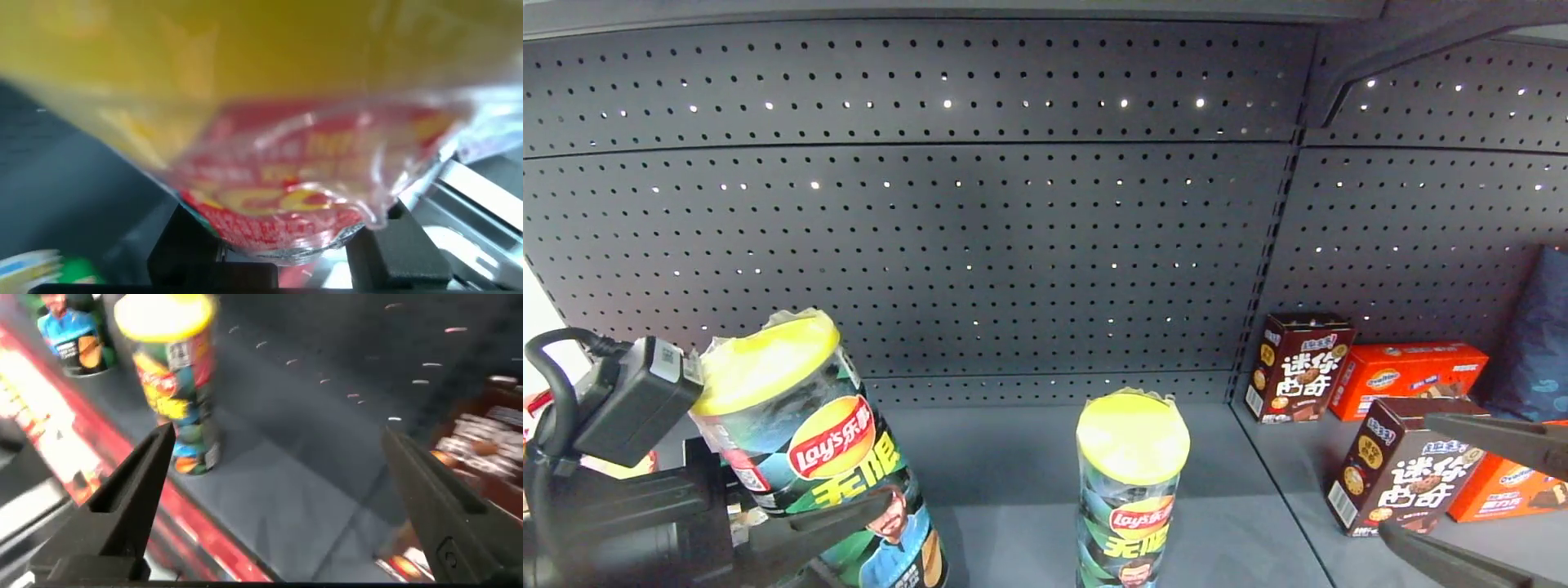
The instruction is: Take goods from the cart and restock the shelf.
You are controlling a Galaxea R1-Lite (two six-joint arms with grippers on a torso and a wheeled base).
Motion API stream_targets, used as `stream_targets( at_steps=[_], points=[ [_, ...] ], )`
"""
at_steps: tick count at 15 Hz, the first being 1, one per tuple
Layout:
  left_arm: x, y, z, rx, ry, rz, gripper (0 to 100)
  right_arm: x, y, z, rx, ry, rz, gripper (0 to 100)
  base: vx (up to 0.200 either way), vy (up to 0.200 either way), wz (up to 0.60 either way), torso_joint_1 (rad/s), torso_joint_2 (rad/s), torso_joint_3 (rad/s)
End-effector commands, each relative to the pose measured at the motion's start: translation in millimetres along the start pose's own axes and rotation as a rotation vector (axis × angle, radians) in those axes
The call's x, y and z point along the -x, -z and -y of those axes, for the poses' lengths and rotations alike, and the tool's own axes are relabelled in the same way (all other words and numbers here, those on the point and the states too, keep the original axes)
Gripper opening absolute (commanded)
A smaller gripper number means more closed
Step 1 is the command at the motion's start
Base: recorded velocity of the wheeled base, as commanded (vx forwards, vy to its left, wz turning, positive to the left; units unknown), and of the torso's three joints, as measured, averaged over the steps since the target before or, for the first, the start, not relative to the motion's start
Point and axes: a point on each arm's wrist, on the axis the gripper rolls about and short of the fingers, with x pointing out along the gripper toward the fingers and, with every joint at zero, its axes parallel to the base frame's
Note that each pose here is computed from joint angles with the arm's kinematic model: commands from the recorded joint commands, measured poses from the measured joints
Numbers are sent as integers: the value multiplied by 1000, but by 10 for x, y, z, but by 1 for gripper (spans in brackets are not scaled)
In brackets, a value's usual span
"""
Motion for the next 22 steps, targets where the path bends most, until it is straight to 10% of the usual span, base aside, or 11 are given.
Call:
stream_targets(
  at_steps=[1, 10, 19, 22],
  points=[
    [-48, -103, -24, -10, -5, 13, 0, 240, -21, 25, -41, 25, 87, 100, 0, 0, 0, 0, 0, 0],
    [-562, -456, -190, -21, 35, -1, 0, 517, 238, 177, -78, 390, 123, 100, 0, 0, 0, 0, 0, 0],
    [-953, -832, -414, -57, -73, 59, 0, 910, 1124, 106, -120, 785, 178, 100, 0, 0, 0, 0, 0, 0],
    [-966, -830, -362, -45, -1, -48, 0, 956, 1264, 70, -125, 866, 200, 100, 0, 0, 0, 0, 0, 0]
  ],
)
